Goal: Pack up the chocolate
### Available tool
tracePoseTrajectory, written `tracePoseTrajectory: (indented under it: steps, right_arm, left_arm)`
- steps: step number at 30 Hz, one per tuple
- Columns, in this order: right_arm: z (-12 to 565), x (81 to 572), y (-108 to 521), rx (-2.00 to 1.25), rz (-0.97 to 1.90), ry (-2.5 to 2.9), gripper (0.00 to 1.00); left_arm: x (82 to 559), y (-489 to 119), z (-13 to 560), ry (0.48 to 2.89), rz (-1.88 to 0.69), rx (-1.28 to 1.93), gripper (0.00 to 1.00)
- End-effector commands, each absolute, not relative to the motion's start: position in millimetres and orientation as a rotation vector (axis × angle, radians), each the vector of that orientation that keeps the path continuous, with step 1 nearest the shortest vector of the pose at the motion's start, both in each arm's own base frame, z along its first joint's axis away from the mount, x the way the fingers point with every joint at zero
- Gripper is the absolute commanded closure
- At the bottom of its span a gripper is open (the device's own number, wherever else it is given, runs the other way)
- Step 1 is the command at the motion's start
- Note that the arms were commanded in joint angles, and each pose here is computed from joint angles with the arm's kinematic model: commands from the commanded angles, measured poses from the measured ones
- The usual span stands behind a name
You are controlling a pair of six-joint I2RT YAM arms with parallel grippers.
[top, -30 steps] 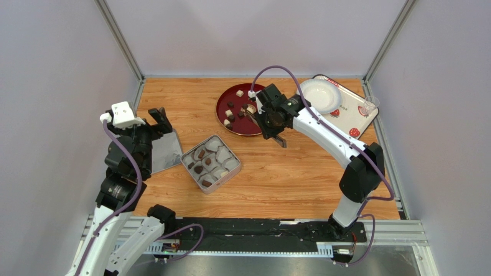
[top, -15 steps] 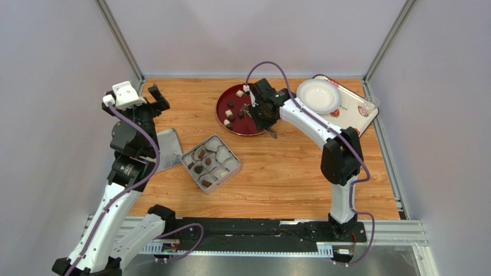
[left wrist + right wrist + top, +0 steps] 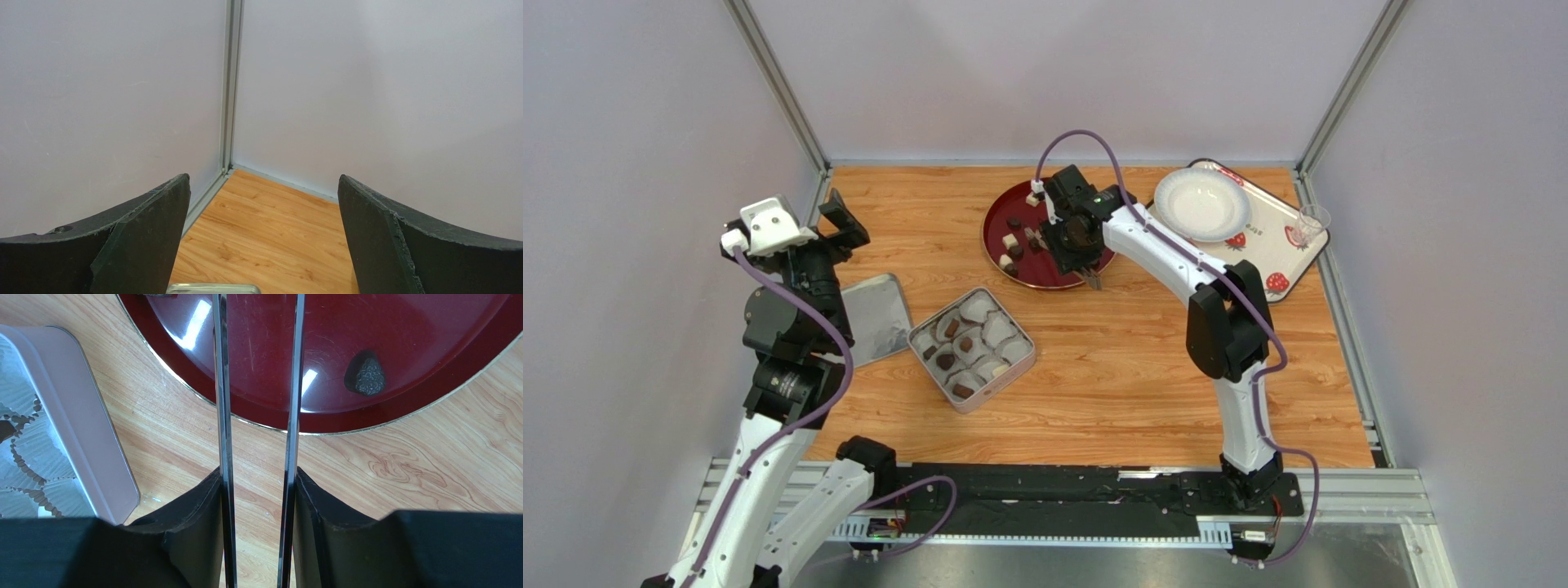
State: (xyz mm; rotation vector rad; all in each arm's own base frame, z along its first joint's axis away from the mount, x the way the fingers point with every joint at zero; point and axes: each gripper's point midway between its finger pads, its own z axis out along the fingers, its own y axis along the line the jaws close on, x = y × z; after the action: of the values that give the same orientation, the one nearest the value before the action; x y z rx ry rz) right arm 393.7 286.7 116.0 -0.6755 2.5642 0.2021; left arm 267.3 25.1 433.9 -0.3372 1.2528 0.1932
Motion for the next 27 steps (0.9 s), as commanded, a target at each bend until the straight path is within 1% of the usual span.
tracePoseTrajectory:
  steps: [1,13,16,23,27]
  right_arm:
    - [121.4,408.5,295.5,-0.656,0.214,2.524,0.58]
    - [96.9,412.0,290.4,-0.657,0.145,2.57,0.58]
    - [95.3,409.3,288.9,-0.664,0.144,2.576,0.59]
    - [106.0,399.4,284.9,-0.661,0.167,2.572,0.78]
    - [115.5,390.6,281.1,-0.651,0.179,2.564,0.79]
  left_arm:
    - [269.9,23.3,435.2,1.238,0.186,-0.328,0.02]
    - [271.0,21.0,433.4,1.235,0.171,-0.325,0.02]
    - [270.4,21.2,433.8,1.232,0.17,-0.324,0.02]
    - [271.0,20.5,432.4,1.232,0.163,-0.324,0.02]
    - [270.3,20.5,433.3,1.227,0.156,-0.327,0.02]
